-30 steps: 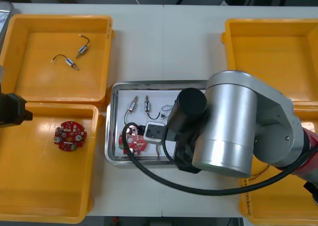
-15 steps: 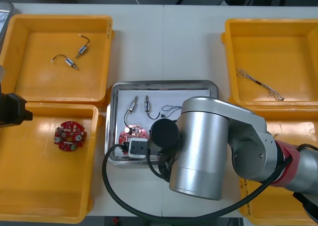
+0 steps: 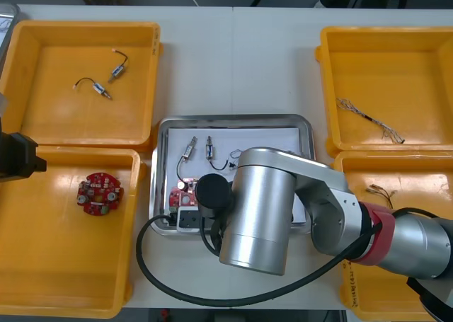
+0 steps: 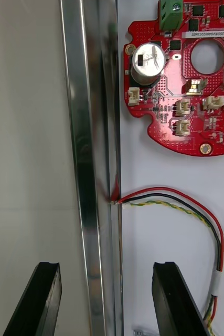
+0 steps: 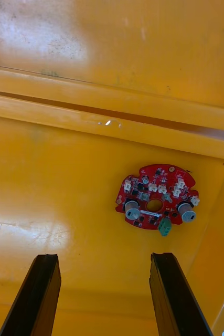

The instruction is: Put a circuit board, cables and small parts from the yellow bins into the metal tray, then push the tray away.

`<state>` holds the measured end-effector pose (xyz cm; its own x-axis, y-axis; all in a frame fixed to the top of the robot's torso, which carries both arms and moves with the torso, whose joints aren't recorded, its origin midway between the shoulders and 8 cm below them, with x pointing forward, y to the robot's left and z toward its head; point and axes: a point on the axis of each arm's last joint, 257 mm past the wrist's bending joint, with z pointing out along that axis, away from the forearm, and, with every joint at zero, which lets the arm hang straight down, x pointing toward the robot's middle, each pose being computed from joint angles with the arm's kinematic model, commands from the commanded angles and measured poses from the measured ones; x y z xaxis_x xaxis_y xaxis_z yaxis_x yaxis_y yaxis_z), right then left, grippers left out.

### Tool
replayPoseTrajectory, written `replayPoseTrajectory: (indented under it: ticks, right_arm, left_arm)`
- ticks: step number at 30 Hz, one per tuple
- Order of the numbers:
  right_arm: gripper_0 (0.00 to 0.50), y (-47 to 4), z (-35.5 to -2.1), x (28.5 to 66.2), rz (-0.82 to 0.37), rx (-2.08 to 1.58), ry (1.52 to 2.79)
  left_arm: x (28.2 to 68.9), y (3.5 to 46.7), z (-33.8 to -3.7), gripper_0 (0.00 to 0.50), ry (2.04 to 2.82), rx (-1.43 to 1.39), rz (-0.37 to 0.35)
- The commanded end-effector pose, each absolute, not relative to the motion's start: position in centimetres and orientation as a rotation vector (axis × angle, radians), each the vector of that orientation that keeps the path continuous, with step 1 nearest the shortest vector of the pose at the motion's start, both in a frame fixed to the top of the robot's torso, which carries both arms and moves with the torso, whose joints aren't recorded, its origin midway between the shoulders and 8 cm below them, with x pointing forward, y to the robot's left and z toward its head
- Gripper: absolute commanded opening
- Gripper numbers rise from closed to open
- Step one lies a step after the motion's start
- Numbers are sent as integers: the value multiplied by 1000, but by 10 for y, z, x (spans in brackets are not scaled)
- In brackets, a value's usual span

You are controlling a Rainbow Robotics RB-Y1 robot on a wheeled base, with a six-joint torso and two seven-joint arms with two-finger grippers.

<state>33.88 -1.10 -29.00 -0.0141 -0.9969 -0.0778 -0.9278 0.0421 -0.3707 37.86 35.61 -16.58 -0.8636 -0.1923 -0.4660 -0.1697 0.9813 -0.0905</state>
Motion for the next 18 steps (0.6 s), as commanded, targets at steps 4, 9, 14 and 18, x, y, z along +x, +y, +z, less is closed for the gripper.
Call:
replayPoseTrajectory:
  ticks: [4,9,14,18]
  right_arm:
    - [500,9,-296,332,-313,-2064,1894]
    - [500,8,-304,328,-346,-2094,1878]
    - [500,7,-311,331,-383,-2095,1882]
    - [500,10,-314,334,-390,-2090,1888]
  left_arm:
    - [375,373,-151,500,2614,-151,39]
    - [375,373,-151,500,2614,-151,39]
    - [375,373,-151,500,2614,-151,39]
    - [375,373,-151,500,2614,-151,39]
